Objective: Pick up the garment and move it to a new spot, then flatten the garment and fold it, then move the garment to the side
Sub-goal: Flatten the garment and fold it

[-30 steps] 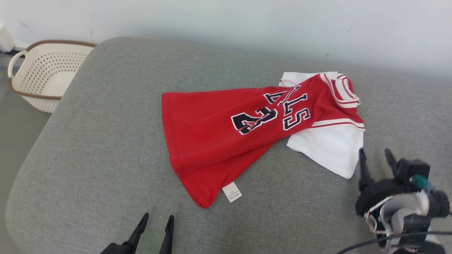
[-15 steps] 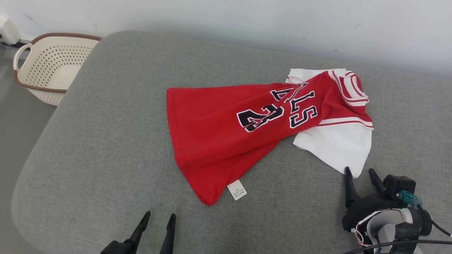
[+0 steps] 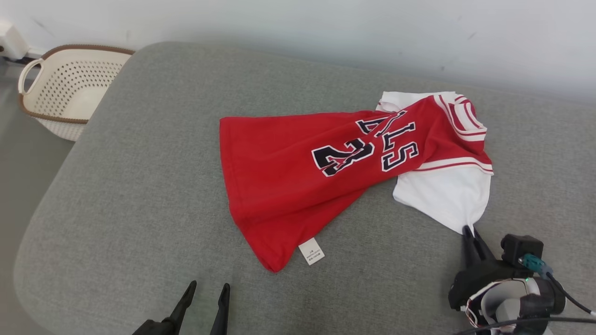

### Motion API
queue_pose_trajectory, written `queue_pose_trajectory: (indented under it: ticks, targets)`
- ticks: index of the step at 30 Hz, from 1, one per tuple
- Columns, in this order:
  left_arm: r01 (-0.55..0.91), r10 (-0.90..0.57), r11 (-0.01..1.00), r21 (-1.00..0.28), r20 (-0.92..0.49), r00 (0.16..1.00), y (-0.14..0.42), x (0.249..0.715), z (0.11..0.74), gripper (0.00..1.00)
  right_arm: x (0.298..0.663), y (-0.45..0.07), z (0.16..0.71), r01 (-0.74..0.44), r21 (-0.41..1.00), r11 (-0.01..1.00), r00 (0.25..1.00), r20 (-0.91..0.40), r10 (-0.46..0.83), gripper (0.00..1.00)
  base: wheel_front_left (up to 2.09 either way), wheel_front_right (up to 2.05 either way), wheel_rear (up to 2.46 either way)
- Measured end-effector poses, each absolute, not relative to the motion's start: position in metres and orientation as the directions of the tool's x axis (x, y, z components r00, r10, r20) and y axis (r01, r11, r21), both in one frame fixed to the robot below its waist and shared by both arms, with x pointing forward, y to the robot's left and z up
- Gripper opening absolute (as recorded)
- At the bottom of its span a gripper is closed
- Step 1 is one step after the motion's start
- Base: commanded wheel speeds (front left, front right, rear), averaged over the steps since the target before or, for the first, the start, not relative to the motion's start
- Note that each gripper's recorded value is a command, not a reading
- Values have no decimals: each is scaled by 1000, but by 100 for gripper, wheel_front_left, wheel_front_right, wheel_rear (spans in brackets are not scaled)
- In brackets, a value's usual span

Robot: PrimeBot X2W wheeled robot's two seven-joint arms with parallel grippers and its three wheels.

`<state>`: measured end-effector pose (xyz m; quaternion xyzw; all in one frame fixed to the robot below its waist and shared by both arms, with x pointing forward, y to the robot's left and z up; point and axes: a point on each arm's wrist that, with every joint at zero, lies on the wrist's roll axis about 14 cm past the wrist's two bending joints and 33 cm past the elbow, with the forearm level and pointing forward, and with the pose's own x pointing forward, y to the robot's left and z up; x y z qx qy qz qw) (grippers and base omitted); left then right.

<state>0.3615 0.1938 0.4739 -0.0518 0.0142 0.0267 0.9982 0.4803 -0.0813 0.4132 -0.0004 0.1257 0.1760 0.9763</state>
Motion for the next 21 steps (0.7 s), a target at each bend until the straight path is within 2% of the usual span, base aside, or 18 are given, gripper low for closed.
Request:
queue_pose_trajectory:
  ticks: [21]
  targets:
    - [93, -90, 987, -134, 30, 996, 146, 374, 492, 100, 417, -182, 413, -189, -5, 982, 945, -273, 181, 0, 0, 0, 0]
